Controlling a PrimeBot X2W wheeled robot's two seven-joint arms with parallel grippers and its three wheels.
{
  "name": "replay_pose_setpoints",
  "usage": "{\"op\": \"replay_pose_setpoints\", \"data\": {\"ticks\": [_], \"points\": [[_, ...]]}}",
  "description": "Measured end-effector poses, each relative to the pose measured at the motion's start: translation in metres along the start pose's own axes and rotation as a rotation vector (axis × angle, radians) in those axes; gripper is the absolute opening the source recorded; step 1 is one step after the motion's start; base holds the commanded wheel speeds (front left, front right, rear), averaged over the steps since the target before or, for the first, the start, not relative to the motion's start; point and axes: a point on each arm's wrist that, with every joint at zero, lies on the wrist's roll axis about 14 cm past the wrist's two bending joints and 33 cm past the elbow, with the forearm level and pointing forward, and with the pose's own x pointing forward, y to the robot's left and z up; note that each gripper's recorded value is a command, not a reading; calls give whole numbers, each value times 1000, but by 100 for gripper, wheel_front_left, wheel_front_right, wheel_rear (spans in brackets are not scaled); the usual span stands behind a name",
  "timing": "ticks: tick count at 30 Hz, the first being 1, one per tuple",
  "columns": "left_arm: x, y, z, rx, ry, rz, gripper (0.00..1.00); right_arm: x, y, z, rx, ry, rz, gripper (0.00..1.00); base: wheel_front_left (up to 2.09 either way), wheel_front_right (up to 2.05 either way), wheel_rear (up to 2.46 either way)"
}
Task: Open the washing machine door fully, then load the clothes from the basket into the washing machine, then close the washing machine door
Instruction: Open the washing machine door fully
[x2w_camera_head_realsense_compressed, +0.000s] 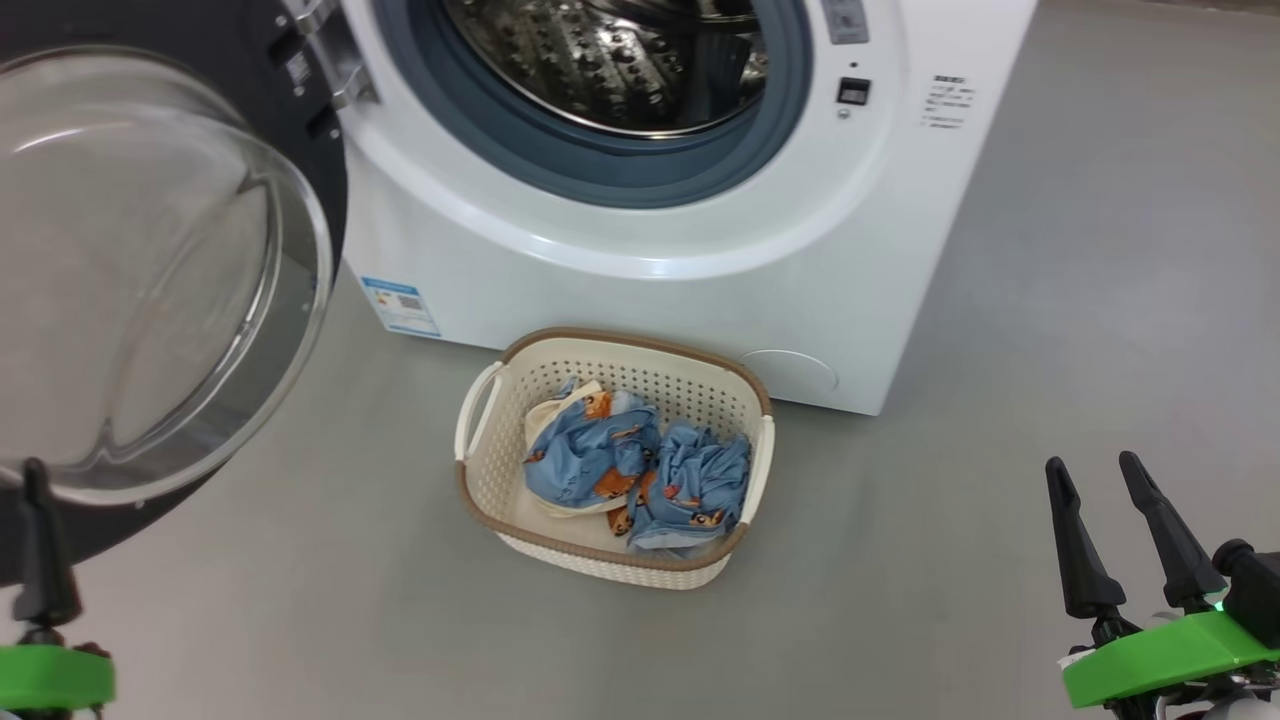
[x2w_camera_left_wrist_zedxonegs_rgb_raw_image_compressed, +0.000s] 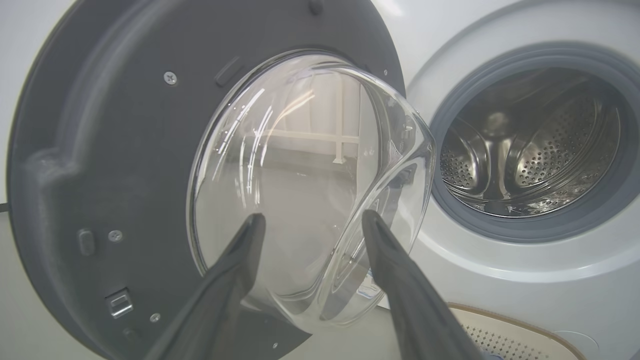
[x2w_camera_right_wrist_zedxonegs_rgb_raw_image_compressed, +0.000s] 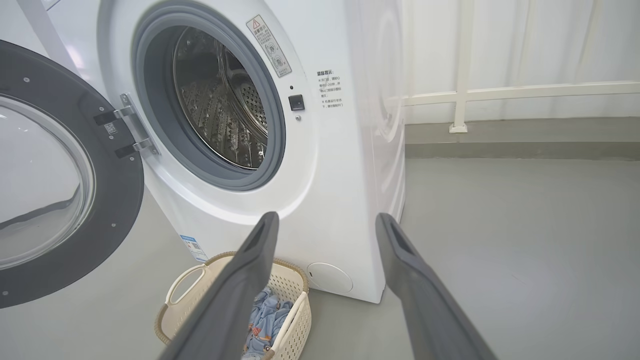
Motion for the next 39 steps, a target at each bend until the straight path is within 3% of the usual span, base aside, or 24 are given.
{"op": "replay_pose_setpoints", "data": {"ticks": [19,39], "points": [[-2,-126,-23,-73,42,-330,100,-39,-42,15,0,-44,-160,100,0,0,0],[-2,-196,-47,-149,115,-486,100,-85,-79,32,-15,-91,-311,100,0,0,0]]}}
